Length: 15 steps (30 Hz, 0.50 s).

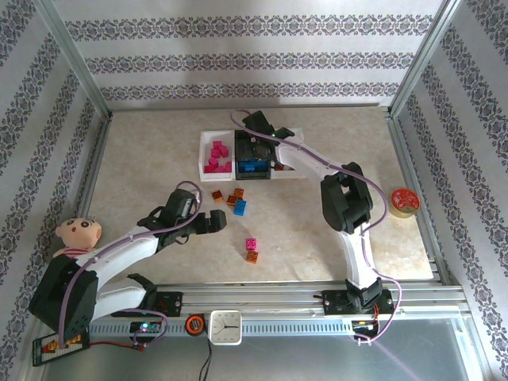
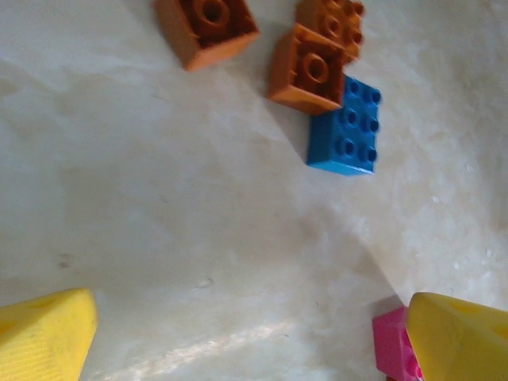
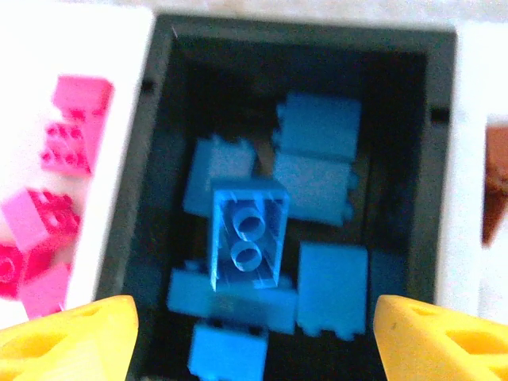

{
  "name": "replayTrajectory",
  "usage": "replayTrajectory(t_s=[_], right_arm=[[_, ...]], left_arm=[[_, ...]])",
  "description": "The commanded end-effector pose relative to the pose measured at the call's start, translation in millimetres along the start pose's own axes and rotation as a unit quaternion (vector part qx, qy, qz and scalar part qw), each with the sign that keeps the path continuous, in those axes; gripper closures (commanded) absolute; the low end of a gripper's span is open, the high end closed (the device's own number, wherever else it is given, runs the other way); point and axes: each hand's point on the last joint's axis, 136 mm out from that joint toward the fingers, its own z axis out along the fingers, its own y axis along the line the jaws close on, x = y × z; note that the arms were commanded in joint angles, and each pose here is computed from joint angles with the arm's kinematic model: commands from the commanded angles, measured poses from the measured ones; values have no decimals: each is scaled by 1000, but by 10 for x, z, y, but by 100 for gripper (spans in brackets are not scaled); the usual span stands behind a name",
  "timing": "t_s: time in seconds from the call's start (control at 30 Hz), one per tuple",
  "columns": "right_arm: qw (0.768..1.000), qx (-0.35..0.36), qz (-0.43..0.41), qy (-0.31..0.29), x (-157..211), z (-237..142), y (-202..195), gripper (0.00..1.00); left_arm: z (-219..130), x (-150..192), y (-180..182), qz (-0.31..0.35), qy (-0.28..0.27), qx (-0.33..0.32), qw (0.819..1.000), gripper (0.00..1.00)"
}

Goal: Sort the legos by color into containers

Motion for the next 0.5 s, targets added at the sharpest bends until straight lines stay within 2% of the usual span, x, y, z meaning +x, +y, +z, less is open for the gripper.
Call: replayTrajectory(t_s=[0.0, 0.3, 0.47], right_arm=[[1000, -12, 15, -24, 14, -294, -39, 21], [999, -9, 30, -14, 536, -529, -348, 21], [999, -12, 43, -22, 714, -703, -528, 21]], left_arm=[[56, 50, -364, 54, 18, 37, 998, 1], [378, 351, -813, 124, 80, 38, 988, 17], [483, 558, -816, 179, 123, -15, 976, 24]])
